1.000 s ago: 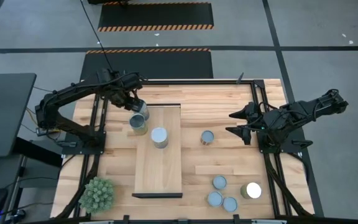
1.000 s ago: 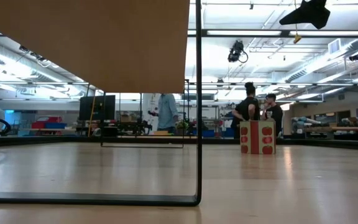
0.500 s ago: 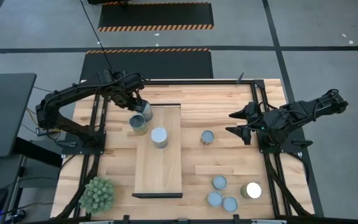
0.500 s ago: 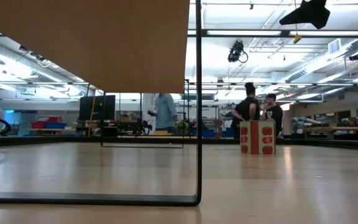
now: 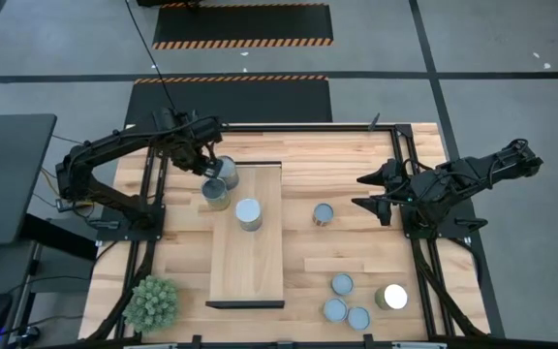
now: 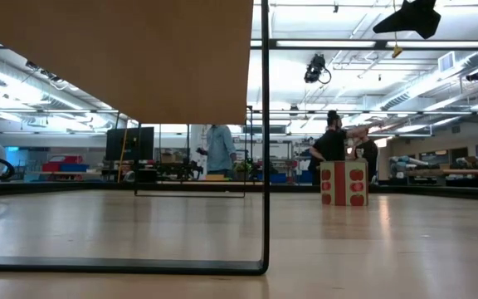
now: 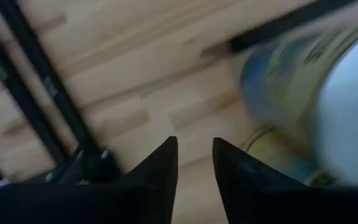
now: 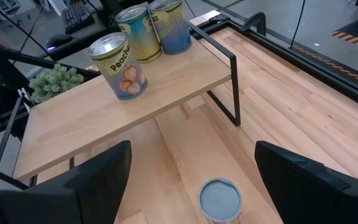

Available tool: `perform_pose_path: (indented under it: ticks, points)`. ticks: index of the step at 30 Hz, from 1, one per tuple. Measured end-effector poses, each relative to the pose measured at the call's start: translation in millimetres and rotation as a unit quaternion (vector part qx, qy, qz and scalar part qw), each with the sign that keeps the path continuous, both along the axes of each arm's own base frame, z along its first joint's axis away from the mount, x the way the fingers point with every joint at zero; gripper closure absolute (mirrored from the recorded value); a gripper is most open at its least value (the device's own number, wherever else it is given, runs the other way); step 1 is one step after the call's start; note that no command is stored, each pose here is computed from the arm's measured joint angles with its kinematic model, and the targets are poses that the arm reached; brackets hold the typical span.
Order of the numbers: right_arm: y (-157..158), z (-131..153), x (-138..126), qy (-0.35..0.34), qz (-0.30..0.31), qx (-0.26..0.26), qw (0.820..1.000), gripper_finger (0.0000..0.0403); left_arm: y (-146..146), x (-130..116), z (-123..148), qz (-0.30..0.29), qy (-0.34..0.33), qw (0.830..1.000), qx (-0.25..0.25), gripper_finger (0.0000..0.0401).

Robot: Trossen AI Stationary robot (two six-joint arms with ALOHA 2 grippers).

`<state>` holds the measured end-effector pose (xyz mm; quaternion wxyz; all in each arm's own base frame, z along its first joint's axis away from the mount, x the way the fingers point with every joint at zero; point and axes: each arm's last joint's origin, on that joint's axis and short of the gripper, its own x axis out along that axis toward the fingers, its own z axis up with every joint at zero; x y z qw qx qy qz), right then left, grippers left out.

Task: Pick and place cans onto a shelf
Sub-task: Adjust the cans on the shelf

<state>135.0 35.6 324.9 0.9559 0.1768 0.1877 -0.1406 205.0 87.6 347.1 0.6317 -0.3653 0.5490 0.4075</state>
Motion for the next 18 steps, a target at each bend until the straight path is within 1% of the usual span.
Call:
perform_pose_path:
  ticks: [2, 5, 9, 13, 18]
  points:
    - [0.0, 0.0, 0.0, 0.0, 0.0, 0.0, 1.0, 0.0054, -2.4, -1.8, -0.3, -0.009, 0.008, 1.0, -0.017, 0.0304]
    - [0.0, 0.0, 0.0, 0.0, 0.0, 0.0, 1.0, 0.0054, -6.5, -0.5, 0.4, -0.021, -0.005, 0.999, -0.037, 0.0315]
    - [0.0, 0.0, 0.0, 0.0, 0.0, 0.0, 1.0, 0.0054, -13.3, 0.1, 2.1, -0.029, -0.015, 0.998, -0.052, 0.0326]
    - [0.0, 0.0, 0.0, 0.0, 0.0, 0.0, 1.0, 0.0054, -23.1, -3.1, 6.8, -0.021, -0.026, 0.998, -0.052, 0.0334]
    - [-0.1, 0.1, 0.0, -0.001, -0.001, -0.001, 1.0, 0.0054, -34.9, -4.5, 10.5, 0.006, -0.038, 0.998, -0.056, 0.0335]
